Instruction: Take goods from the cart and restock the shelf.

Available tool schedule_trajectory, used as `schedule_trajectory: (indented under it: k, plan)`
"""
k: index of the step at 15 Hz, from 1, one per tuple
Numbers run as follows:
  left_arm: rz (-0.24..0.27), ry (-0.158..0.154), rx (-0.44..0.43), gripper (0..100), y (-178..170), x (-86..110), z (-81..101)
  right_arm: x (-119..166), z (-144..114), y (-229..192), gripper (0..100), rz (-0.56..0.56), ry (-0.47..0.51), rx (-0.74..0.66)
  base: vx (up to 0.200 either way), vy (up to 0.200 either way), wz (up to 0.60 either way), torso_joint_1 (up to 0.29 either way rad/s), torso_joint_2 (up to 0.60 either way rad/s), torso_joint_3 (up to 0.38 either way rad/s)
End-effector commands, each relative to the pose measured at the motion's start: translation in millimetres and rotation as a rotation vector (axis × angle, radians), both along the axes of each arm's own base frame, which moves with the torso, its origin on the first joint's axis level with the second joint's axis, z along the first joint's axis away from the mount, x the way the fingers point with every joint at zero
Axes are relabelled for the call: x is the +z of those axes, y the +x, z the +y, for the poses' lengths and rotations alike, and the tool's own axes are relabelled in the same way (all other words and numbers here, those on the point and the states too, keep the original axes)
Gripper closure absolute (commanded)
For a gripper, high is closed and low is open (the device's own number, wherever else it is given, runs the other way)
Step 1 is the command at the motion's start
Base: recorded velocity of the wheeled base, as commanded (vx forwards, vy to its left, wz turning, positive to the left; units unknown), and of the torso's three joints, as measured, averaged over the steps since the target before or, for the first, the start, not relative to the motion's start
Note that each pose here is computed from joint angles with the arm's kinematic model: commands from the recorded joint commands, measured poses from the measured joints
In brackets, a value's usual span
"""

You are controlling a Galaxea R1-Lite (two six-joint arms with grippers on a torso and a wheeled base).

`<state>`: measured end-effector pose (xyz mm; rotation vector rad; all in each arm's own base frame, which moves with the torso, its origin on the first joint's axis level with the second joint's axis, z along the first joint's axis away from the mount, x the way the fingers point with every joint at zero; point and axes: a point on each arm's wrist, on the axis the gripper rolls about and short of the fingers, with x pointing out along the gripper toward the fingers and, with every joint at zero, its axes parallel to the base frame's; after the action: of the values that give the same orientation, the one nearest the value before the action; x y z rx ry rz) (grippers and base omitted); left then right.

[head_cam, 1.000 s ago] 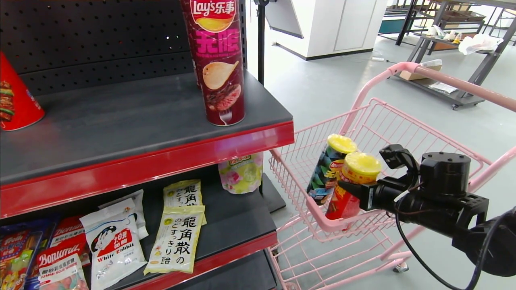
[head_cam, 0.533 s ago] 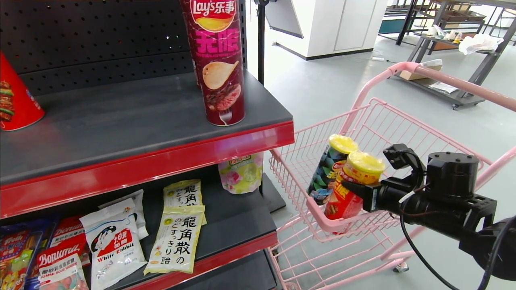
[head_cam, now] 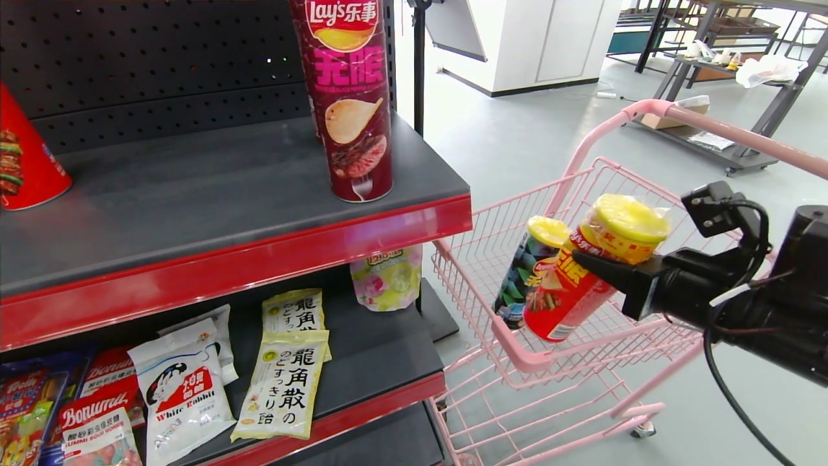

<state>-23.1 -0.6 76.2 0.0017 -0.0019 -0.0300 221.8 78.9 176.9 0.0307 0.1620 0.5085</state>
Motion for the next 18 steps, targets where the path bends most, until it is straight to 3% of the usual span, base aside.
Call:
schedule_trajectory:
  k: [1, 3, 5, 6, 9, 10, 11, 16, 18]
  plan:
    - [0.000, 0.000, 0.001, 0, 0, 0.0, 0.0, 63, -9, -27, 100, -0.126, 0.043, 0.001, 0.000, 0.000, 0.00, 0.000, 0.00, 0.000]
    - [0.002, 0.000, -0.001, 0, 0, -0.4, 0.0, 104, -18, -51, 100, -0.119, 0.042, -0.004, 0.000, 0.000, 0.00, 0.000, 0.00, 0.000]
    - [0.000, 0.000, 0.001, 0, 0, 0.0, 0.0, 118, -31, -78, 100, -0.078, 0.022, -0.079, 0.000, 0.000, 0.00, 0.000, 0.00, 0.000]
    - [0.000, 0.000, 0.001, 0, 0, 0.0, 0.0, 117, -41, -90, 100, -0.052, -0.019, -0.187, 0.000, 0.000, 0.00, 0.000, 0.00, 0.000]
    - [0.014, 0.000, -0.001, 0, 1, 0.1, 0.0, 90, -56, -134, 100, 0.086, -0.080, -0.226, 0.000, 0.000, 0.00, 0.000, 0.00, 0.000]
    - [0.014, 0.004, -0.001, 0, 1, 0.1, 0.0, 86, -58, -140, 100, 0.087, -0.082, -0.229, 0.000, 0.000, 0.00, 0.000, 0.00, 0.000]
    - [0.010, 0.031, -0.002, 0, 1, 0.5, 0.0, 75, -61, -152, 100, 0.087, -0.093, -0.228, 0.000, 0.000, 0.00, 0.000, 0.00, 0.000]
    - [-0.002, 0.038, 0.001, 0, 0, 0.2, 0.1, 61, -65, -161, 100, 0.095, -0.136, -0.256, 0.000, 0.000, 0.00, 0.000, 0.00, 0.000]
    - [-0.003, 0.055, 0.001, 0, 0, 0.2, 0.1, 55, -66, -165, 100, 0.099, -0.139, -0.255, 0.000, 0.000, 0.00, 0.000, 0.00, 0.000]
